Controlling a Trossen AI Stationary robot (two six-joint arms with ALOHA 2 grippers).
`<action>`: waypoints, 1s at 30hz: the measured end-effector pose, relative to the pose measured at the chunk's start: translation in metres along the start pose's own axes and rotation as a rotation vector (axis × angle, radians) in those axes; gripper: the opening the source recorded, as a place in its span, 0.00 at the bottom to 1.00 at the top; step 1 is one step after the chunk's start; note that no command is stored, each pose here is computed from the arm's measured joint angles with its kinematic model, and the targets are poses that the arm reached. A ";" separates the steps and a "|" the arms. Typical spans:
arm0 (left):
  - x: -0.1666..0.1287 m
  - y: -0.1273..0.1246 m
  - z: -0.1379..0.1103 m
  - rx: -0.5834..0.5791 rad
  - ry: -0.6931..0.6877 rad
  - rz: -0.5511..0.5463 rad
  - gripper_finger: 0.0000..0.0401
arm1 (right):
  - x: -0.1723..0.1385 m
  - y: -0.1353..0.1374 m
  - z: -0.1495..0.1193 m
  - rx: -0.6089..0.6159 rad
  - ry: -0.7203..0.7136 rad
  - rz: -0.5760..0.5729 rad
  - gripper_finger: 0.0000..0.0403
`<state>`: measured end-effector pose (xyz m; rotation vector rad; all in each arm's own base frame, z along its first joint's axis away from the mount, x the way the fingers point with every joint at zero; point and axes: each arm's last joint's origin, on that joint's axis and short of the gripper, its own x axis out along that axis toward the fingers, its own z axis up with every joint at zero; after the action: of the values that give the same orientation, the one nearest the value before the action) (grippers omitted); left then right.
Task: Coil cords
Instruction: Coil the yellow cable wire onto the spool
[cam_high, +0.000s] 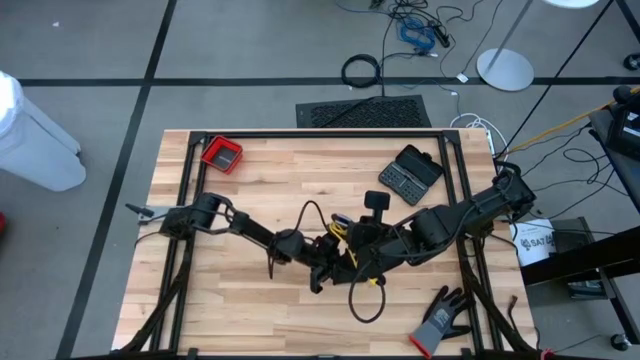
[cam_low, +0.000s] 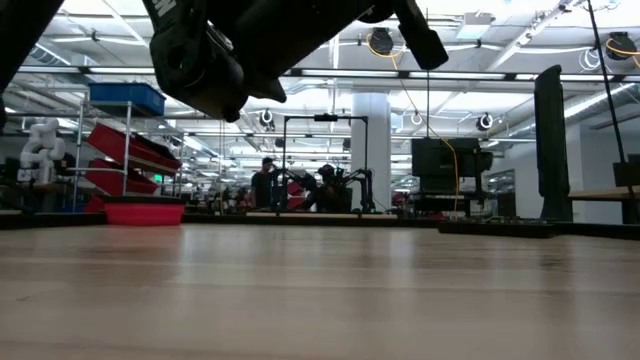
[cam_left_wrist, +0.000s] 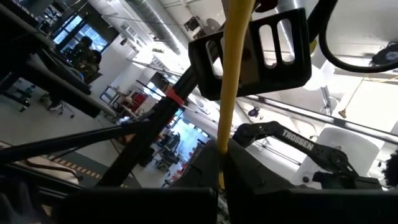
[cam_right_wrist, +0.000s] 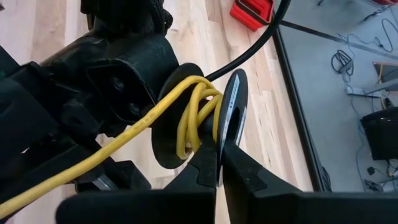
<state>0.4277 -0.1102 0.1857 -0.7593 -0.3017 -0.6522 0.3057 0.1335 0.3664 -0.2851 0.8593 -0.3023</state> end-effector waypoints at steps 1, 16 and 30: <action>0.000 0.001 0.001 0.003 -0.001 0.000 0.01 | 0.000 0.000 0.000 0.000 0.000 0.000 0.00; -0.002 0.005 0.006 0.010 -0.012 0.006 0.01 | -0.001 -0.002 -0.002 0.043 0.009 -0.012 0.00; -0.001 0.002 0.006 -0.008 -0.050 0.014 0.01 | -0.002 -0.003 -0.003 0.093 0.016 -0.027 0.00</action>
<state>0.4280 -0.1044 0.1881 -0.7859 -0.3397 -0.6223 0.3017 0.1312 0.3669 -0.2086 0.8548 -0.3691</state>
